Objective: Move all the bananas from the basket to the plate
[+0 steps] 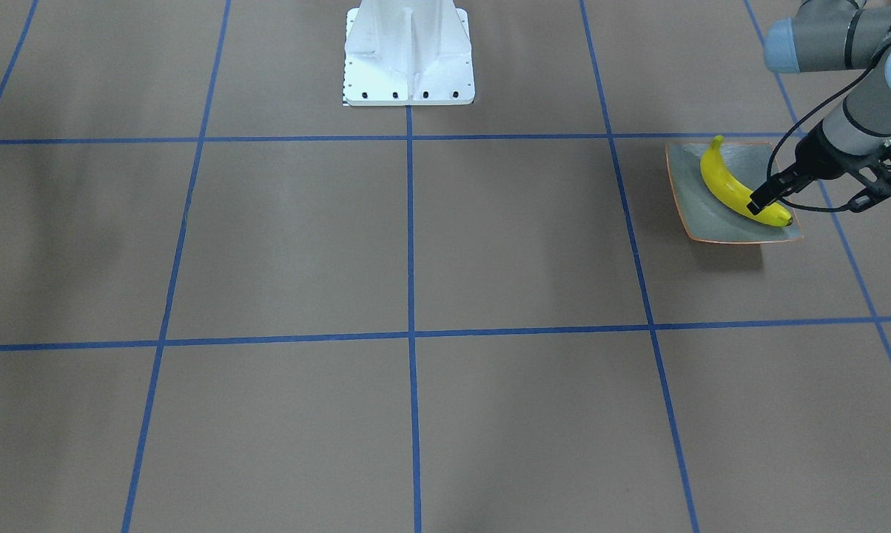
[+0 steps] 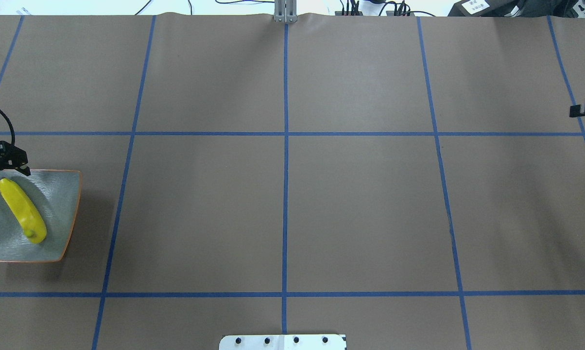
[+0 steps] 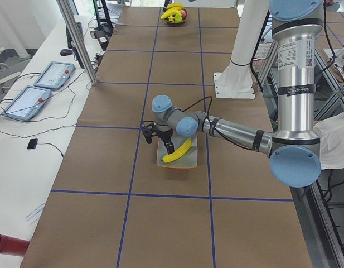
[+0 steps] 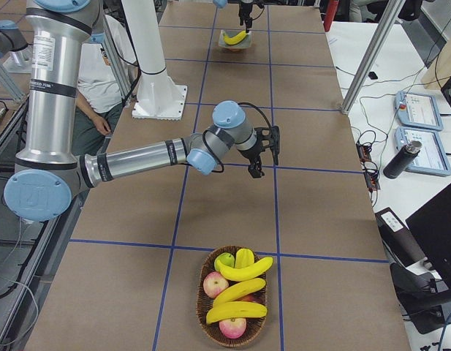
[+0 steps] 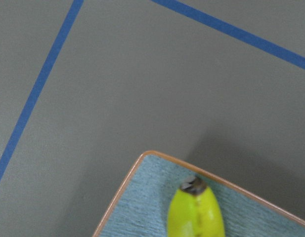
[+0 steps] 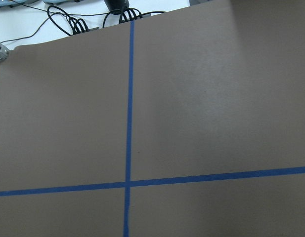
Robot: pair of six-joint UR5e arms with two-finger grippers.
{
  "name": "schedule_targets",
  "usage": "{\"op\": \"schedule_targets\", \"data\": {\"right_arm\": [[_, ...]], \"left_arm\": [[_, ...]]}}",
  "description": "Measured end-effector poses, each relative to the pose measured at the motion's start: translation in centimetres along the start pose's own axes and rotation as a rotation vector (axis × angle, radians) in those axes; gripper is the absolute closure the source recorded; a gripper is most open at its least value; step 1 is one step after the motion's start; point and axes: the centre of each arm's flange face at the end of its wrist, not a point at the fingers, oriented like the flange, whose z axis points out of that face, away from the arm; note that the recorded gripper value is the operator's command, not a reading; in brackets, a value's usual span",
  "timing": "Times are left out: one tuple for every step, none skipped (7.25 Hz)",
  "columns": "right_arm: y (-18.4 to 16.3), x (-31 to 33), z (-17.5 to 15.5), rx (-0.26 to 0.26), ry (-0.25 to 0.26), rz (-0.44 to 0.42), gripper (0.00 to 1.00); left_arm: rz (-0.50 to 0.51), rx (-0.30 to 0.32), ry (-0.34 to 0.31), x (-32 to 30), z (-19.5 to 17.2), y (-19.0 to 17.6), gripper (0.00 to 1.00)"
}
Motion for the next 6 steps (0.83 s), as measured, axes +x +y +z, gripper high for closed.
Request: {"op": "schedule_targets", "data": {"right_arm": [[0.0, 5.0, -0.8, -0.022, 0.006, -0.026, 0.0], [0.8, 9.2, -0.9, -0.043, 0.024, -0.05, 0.0], [1.9, 12.3, -0.5, -0.063, 0.049, -0.08, 0.0], [2.9, 14.8, 0.2, -0.083, 0.078, -0.098, 0.01], [4.0, 17.3, 0.9, -0.104, 0.106, -0.093, 0.03], [4.8, 19.5, 1.2, -0.113, 0.136, -0.097, 0.06]], "left_arm": [[-0.011, -0.013, 0.038, 2.6, -2.9, -0.1, 0.01], [-0.033, -0.028, 0.071, 5.4, -6.1, -0.4, 0.0], [-0.052, -0.039, 0.09, 7.6, -8.8, -0.5, 0.01], [-0.061, -0.043, 0.098, 8.9, -10.4, -0.3, 0.0], [-0.064, -0.044, 0.102, 9.6, -11.1, -0.3, 0.0], [-0.063, -0.045, 0.105, 9.9, -11.5, -0.2, 0.0]]}}
